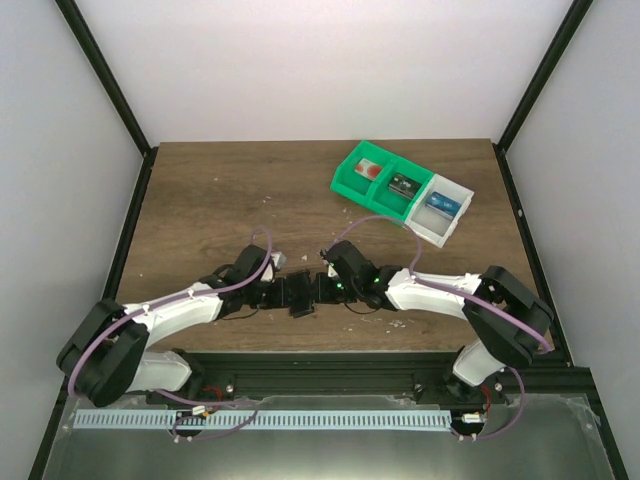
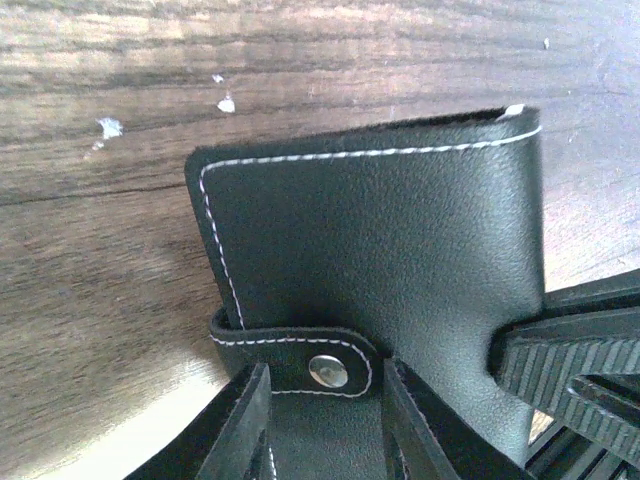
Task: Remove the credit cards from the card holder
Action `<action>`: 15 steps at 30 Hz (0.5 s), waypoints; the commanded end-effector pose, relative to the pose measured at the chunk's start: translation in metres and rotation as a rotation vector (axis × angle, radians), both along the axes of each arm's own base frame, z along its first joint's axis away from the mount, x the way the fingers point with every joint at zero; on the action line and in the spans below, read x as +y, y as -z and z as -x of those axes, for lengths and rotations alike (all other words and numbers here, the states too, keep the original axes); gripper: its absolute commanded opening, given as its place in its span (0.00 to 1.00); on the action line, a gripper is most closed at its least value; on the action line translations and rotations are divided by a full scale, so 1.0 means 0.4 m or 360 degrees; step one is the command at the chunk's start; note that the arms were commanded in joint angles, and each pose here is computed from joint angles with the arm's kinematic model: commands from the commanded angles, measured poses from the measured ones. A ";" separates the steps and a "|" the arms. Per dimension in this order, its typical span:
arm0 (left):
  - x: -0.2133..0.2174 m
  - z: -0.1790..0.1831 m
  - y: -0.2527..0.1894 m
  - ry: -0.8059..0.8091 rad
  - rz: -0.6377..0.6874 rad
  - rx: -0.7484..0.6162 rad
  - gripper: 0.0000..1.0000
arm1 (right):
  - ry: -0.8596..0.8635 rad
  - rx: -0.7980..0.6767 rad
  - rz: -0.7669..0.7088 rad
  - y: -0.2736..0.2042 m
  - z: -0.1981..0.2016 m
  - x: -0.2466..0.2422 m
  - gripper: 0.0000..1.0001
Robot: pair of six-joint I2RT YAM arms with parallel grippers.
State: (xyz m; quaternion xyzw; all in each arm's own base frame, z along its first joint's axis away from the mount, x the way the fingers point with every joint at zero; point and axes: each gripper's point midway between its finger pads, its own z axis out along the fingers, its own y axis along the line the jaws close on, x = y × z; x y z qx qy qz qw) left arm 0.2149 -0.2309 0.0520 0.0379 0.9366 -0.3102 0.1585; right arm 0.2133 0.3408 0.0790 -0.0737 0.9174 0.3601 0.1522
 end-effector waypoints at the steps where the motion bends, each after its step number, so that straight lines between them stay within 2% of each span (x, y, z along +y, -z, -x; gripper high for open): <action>1: -0.007 0.022 0.017 0.0060 0.0005 0.0057 0.32 | 0.0011 -0.0067 -0.0024 -0.029 -0.007 0.004 0.00; 6: 0.020 0.012 0.033 0.0005 -0.0098 0.0043 0.19 | 0.0018 -0.0076 -0.0007 -0.030 -0.006 -0.005 0.00; 15: 0.030 -0.009 0.030 -0.0017 -0.0155 -0.0017 0.00 | 0.0024 -0.0061 0.0002 -0.012 0.004 -0.019 0.00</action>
